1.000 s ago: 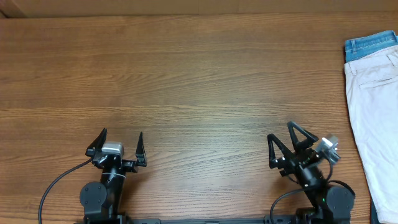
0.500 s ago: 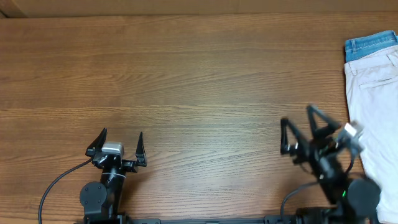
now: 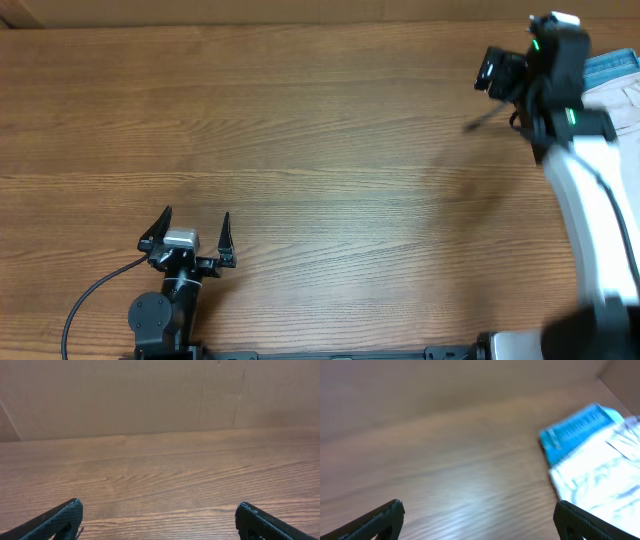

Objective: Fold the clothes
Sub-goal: 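Reach the right gripper to the beige shorts on the clothes stack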

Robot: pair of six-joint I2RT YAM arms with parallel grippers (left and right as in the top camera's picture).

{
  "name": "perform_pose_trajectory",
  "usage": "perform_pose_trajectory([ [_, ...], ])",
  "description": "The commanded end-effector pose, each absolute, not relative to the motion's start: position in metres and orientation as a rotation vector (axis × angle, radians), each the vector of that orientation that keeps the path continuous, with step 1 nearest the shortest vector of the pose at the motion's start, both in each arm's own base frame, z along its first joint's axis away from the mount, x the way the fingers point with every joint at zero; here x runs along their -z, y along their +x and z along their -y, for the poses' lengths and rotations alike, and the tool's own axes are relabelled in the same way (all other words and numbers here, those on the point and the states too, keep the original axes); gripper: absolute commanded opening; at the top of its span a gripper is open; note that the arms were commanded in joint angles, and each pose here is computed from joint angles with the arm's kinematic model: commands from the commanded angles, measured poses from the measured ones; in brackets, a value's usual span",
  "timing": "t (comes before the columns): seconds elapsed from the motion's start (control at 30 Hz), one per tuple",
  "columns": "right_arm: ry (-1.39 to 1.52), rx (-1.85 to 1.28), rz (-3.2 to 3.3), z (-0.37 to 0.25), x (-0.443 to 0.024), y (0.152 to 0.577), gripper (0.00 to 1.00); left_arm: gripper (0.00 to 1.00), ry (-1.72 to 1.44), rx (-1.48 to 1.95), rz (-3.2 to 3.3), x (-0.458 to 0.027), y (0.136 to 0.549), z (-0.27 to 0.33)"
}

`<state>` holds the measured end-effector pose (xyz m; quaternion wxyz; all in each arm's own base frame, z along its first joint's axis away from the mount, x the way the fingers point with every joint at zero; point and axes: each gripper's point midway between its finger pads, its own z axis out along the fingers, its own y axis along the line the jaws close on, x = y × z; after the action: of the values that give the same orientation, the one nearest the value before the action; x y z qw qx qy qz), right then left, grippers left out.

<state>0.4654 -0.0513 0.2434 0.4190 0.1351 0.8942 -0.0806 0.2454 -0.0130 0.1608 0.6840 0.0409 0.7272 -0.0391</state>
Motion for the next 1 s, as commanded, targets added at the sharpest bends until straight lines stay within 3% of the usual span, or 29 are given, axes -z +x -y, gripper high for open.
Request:
perform_pose_trajectory([
  [0.0,0.367,0.430,-2.263,0.089,-0.226,0.490,1.00,1.00,0.120,0.084,-1.622,-0.161,0.245,0.016],
  [0.4,0.308,0.793,-2.457,0.186,-0.103,0.502,1.00,1.00,0.120,0.084,-1.622,-0.161,0.245,0.016],
  [0.57,0.319,0.812,-2.449,0.202,-0.083,0.508,0.96,1.00,0.120,0.084,-1.622,-0.161,0.245,0.016],
  [0.67,0.254,0.837,-2.457,0.205,-0.071,0.515,0.86,1.00,0.120,0.084,-1.622,-0.161,0.245,0.016],
  [0.97,0.178,1.095,-2.544,0.227,-0.030,0.497,0.87,1.00,0.120,0.084,-1.622,-0.161,0.245,0.016],
])
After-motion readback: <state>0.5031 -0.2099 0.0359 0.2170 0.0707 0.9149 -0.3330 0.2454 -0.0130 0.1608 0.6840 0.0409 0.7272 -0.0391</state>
